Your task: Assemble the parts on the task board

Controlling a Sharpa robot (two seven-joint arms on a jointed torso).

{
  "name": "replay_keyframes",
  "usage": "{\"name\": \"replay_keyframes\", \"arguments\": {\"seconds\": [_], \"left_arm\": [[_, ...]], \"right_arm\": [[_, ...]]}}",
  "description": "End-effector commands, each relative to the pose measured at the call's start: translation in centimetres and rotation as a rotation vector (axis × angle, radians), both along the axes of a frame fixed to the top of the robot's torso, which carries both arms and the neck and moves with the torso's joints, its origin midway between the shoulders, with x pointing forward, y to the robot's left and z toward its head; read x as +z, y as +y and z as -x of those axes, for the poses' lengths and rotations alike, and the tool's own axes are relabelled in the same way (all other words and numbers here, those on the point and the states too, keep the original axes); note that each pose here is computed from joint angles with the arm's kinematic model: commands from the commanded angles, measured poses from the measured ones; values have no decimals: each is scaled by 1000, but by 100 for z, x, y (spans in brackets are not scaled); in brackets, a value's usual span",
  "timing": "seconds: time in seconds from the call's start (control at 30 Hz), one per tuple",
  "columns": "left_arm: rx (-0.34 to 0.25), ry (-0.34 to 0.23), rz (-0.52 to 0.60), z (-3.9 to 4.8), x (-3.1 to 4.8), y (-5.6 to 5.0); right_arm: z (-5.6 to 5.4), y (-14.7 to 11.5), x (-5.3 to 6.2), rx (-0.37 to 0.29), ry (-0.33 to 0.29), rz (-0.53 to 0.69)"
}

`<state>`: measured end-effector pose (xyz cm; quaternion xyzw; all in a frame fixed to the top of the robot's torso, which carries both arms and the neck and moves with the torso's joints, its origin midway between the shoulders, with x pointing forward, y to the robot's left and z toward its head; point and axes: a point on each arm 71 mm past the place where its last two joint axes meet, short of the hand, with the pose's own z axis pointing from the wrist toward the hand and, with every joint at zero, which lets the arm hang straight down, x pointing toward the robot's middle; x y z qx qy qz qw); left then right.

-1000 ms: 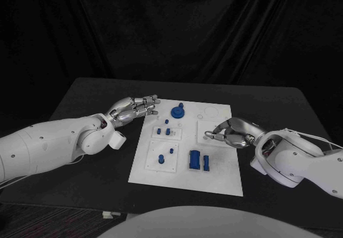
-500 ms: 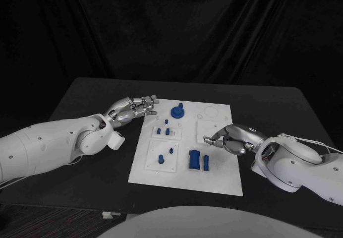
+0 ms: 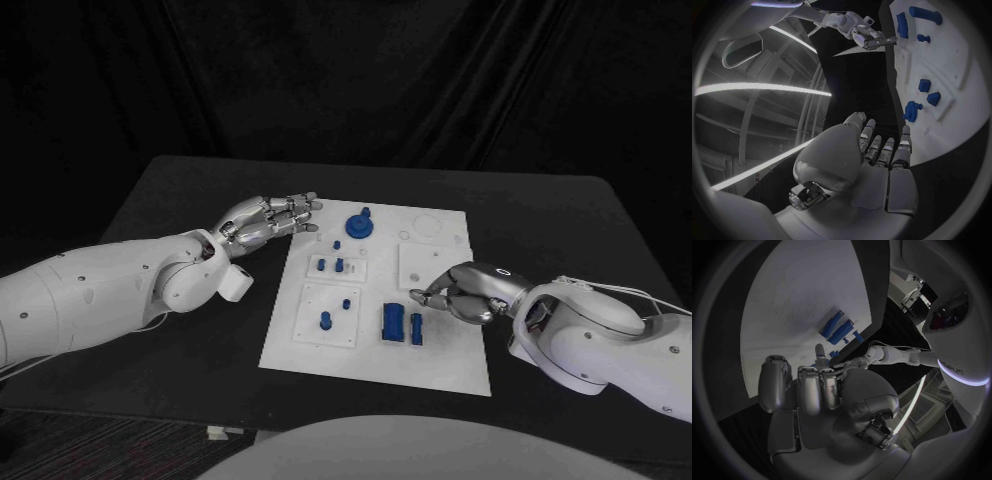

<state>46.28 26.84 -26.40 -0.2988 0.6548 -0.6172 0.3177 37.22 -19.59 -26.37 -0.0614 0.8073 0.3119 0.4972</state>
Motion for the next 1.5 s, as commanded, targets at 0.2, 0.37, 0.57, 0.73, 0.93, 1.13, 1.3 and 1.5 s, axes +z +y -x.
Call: {"name": "replay_keyframes", "arguments": {"seconds": [0.2, 0.37, 0.57, 0.73, 0.93, 1.13, 1.3, 1.5], "left_arm": [[-6, -7, 21, 6, 9, -18], [-6, -6, 21, 5, 7, -17], [-7, -6, 21, 4, 5, -16], [-8, -4, 21, 4, 2, -17], [-6, -3, 20, 4, -2, -6], [-5, -2, 20, 5, -7, 1], [-5, -1, 20, 8, -13, 3], [-4, -1, 21, 14, -21, 8]], "right_arm": [[52, 33, -83, 12, 35, 36], [66, 53, -102, 17, 40, 33], [81, 68, -128, 21, 47, 34], [99, 82, -165, 23, 57, 35], [97, 79, -191, 9, 61, 42], [83, 52, -205, -14, 42, 82], [67, 31, -192, -33, 6, 94], [55, 7, -137, -41, -63, 59]]}}
